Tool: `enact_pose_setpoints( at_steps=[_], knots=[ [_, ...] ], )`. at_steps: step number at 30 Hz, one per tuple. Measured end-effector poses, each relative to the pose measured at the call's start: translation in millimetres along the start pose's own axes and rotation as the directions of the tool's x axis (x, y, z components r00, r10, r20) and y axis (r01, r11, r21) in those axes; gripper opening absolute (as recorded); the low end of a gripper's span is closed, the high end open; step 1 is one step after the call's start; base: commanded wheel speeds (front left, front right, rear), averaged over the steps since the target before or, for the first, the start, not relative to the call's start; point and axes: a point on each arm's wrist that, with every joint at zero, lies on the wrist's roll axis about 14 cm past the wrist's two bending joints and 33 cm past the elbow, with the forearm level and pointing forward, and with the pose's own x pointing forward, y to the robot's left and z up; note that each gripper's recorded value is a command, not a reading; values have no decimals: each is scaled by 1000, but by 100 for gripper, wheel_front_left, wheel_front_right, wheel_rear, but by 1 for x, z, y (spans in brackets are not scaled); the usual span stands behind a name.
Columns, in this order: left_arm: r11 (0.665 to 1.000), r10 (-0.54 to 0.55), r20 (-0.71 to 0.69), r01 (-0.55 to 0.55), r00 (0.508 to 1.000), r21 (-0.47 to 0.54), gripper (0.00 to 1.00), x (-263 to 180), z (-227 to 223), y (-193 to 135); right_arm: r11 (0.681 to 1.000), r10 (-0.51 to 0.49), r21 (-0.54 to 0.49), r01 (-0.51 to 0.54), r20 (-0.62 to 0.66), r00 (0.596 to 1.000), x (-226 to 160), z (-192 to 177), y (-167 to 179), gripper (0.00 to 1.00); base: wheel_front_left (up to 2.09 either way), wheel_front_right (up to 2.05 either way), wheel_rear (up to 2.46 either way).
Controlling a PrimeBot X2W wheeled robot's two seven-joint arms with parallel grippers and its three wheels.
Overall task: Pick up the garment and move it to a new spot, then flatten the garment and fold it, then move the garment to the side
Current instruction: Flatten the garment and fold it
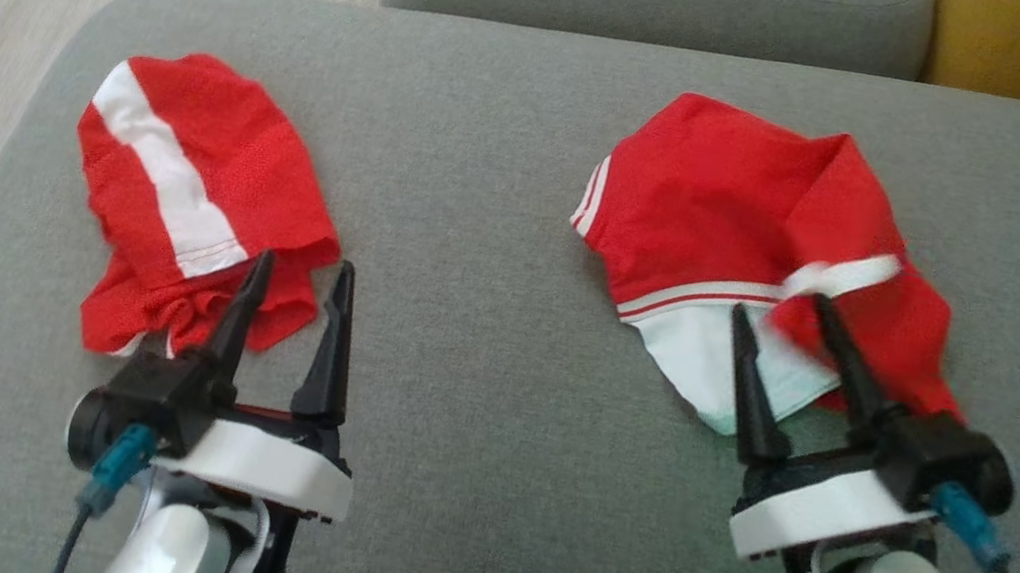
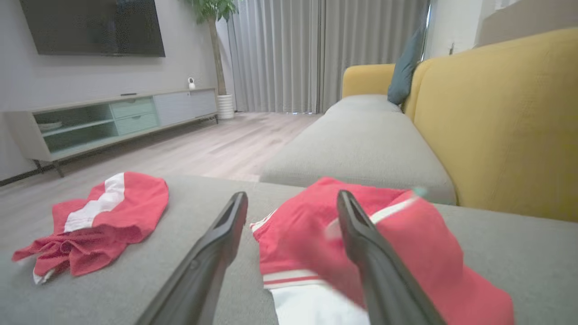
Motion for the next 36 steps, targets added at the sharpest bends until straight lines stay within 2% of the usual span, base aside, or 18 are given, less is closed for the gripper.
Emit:
enact_pose_setpoints(
  at_steps=[6, 11, 16, 20, 26, 36],
  knots=[
    [1000, 29, -23, -29, 999, 4, 100, -3, -7, 10, 1000, 4, 2, -4, -82, 997, 7, -29, -1, 100, 0, 0, 0],
    [999, 42, -34, -42, 999, 6, 100, -2, -11, 14, 1000, 15, 15, -15, -62, 998, 18, -24, 1, 100, 0, 0, 0],
    [999, 39, -42, -39, 998, 4, 100, 0, -14, 14, 998, 65, 17, -64, -108, 992, 19, -38, 16, 100, 0, 0, 0],
    [999, 38, -37, -38, 999, 5, 100, 5, -13, 14, 994, 107, 9, -107, -200, 974, 20, -62, 28, 100, 0, 0, 0],
    [998, 56, -47, -56, 997, -1, 100, 4, -16, 20, 990, 115, -37, -134, -323, 940, 36, -88, 25, 100, 0, 0, 0],
    [995, 96, -73, -95, 993, 11, 100, 1, -24, 33, 983, 120, -80, -165, -401, 908, 67, -110, 20, 100, 0, 0, 0]
  ],
)
